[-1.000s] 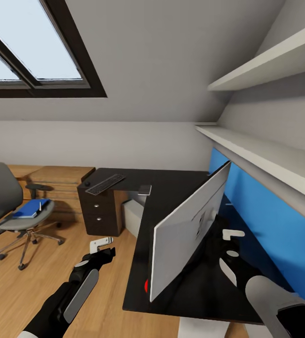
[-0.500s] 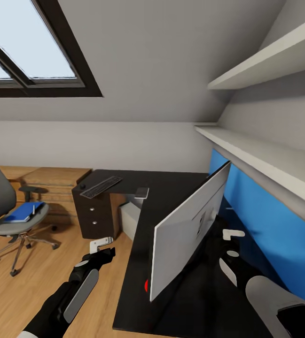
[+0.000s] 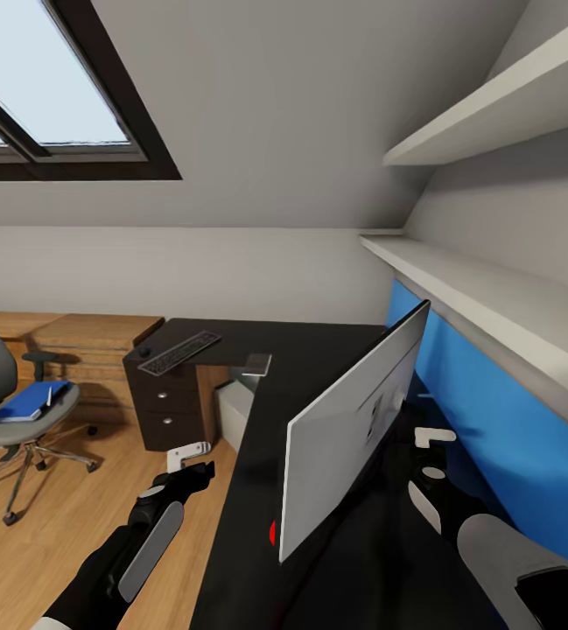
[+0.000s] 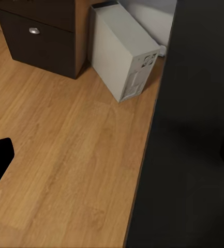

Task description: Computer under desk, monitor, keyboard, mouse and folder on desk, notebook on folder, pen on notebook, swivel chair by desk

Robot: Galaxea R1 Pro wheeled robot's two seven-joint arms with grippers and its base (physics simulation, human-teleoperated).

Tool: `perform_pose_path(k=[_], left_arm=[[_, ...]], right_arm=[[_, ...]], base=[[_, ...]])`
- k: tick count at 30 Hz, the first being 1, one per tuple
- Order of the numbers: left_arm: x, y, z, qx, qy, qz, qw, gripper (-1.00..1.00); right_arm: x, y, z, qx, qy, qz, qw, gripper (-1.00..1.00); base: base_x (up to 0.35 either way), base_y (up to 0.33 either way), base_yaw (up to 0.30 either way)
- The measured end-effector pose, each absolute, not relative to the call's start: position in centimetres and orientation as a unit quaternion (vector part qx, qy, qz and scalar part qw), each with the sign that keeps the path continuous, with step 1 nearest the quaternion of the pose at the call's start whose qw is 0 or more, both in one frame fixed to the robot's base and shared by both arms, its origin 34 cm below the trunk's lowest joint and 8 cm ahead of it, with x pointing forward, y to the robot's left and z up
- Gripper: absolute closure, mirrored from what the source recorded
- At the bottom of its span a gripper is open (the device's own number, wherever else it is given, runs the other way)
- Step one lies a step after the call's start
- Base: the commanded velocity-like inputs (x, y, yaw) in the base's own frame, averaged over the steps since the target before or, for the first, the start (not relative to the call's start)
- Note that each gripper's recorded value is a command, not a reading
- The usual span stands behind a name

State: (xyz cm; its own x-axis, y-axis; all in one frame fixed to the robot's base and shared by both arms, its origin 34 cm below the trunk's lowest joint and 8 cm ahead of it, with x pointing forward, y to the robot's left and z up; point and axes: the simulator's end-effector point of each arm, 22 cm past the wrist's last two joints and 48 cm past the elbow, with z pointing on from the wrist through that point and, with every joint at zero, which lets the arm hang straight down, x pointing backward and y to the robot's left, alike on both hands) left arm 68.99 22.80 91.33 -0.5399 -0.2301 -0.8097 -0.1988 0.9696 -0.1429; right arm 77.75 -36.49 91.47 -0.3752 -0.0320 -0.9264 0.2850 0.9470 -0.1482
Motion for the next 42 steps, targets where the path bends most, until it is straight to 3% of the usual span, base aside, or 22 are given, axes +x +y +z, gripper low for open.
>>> perform_pose_path(k=[42], left_arm=[[69.01,22.82,91.3,-0.122,0.877,-0.016,0.464,-1.0]], right_arm=[[77.76,-36.52,91.47,0.08,0.816,-0.142,0.554,1.0]], base=[[0.089,-0.001,0.0]])
